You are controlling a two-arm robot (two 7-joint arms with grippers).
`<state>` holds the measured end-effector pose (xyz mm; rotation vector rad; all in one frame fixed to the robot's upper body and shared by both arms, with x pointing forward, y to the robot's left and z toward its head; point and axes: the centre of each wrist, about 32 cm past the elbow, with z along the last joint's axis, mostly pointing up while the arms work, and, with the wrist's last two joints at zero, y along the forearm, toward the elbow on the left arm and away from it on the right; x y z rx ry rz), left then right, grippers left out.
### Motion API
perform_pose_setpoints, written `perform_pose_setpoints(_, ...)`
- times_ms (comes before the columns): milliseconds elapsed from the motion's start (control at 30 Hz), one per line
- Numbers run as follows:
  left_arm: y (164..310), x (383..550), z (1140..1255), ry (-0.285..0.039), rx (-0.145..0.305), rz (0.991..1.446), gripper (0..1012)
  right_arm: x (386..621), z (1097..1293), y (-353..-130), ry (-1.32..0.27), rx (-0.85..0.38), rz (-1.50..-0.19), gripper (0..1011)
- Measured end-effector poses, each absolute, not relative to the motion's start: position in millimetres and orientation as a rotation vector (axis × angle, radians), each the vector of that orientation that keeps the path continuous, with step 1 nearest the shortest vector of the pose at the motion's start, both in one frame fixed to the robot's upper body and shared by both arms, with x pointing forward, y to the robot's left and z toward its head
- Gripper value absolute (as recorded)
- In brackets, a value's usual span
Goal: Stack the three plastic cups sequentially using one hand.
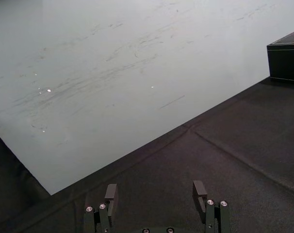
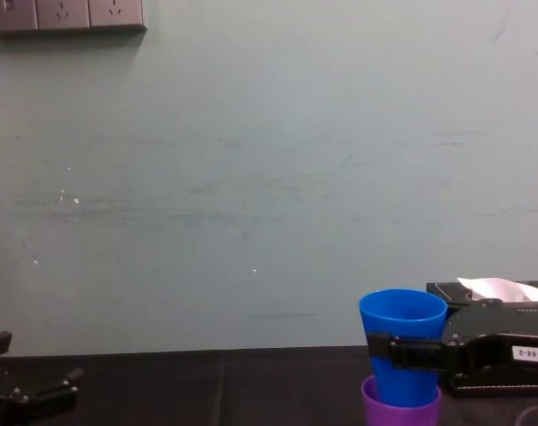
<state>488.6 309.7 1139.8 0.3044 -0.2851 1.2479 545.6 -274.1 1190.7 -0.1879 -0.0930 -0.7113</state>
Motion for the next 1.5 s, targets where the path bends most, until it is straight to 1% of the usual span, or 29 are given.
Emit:
perform_pose_setpoints(500,309.7,488.6,1139.8,-0.285,0.304,1.248,1010,553,1179.9,-275,-0.068,-0.172,-0.704,730)
perform_pose_setpoints(1433,309.7,488.6,1139.8,-0.285,0.304,1.248,1010,554,1174.6,-278,-0.037,-0.16,-0.698,730)
perform_pose_setpoints(1500,309.7,488.6,1139.8,-0.285,0.304,1.248,1010,553,1174.5,-278,-0.036,-0.16,-0.698,744)
